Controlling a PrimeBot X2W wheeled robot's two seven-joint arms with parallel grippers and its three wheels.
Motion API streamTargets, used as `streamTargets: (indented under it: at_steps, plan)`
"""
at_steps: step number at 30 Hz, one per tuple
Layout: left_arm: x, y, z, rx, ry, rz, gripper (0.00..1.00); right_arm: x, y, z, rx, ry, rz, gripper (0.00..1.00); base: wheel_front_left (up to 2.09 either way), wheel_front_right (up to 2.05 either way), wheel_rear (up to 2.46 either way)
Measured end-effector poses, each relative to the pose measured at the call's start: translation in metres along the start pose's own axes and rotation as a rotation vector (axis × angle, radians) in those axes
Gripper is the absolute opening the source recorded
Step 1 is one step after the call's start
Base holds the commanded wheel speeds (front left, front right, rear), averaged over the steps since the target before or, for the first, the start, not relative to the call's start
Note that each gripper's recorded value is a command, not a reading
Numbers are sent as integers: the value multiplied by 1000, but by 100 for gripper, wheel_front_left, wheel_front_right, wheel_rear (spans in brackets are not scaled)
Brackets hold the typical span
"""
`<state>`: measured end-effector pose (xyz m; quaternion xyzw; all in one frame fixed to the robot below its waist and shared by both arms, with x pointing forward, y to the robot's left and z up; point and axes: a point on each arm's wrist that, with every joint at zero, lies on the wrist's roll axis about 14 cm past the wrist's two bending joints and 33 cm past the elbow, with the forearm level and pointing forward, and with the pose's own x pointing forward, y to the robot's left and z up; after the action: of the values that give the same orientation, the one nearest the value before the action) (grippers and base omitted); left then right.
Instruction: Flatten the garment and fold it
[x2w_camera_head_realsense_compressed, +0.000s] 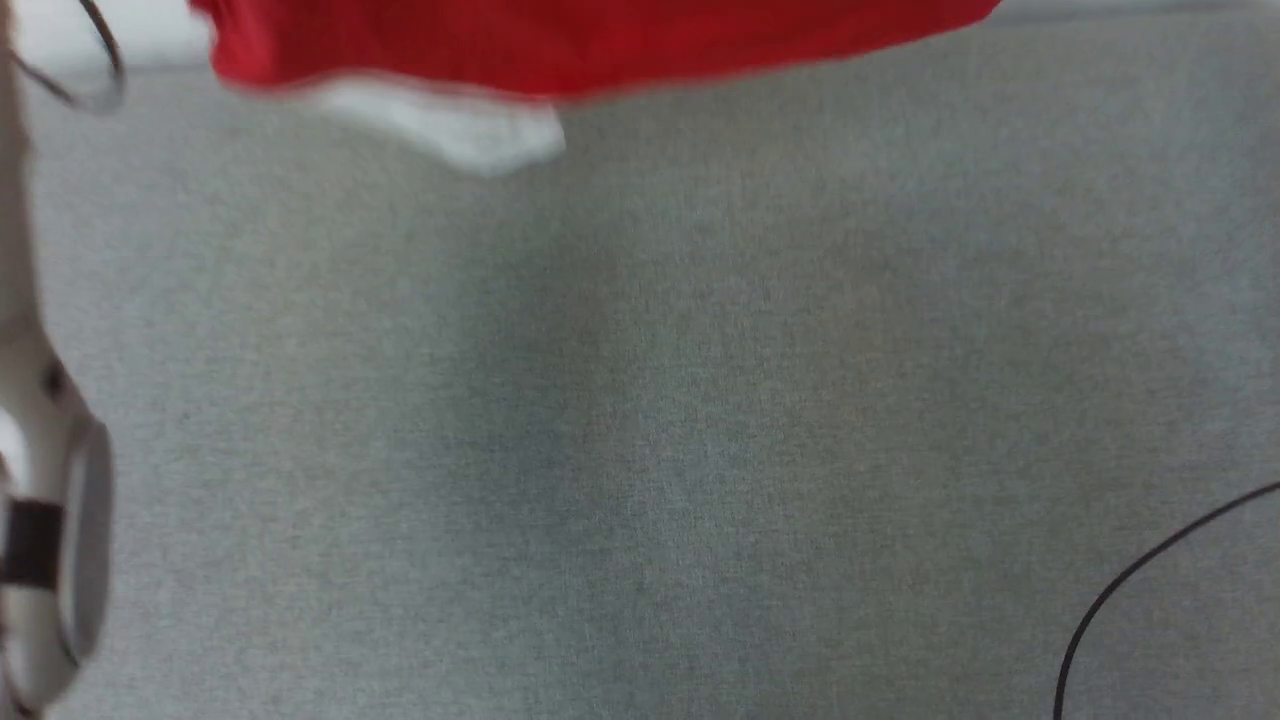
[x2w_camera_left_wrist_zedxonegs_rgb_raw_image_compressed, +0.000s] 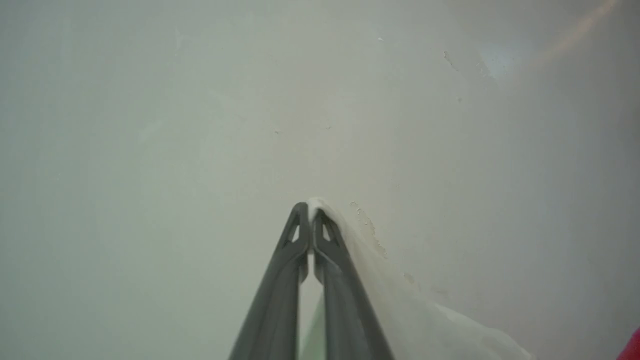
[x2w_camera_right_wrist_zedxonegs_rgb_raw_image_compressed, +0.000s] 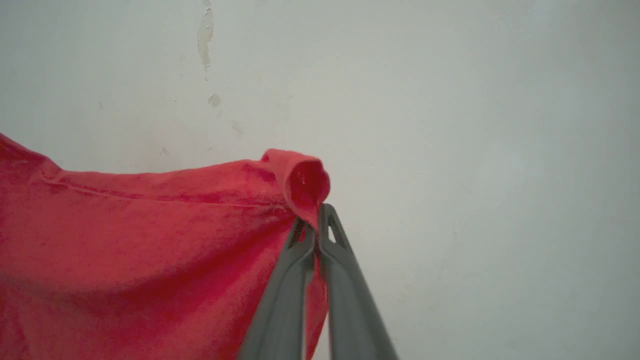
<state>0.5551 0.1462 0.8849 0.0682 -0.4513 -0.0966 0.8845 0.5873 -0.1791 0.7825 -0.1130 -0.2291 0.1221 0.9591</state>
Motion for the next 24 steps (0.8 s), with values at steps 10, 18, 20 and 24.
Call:
streamTargets:
  at_steps: [10,18,20,24]
  plan:
    - [45,16,-40,26,-35,30,0,55,-39,-12,-81,-24,-99,0,0,0,0]
    - [26,20,-106,0,58,54,0,64,-30,-88,-78,90,-84,0,0,0,0]
    - [14,21,-116,-9,81,63,0,60,-27,-103,-73,117,-78,0,0,0,0]
    - [-15,24,-128,-33,130,84,0,44,-18,-128,-34,166,-68,0,0,0,0]
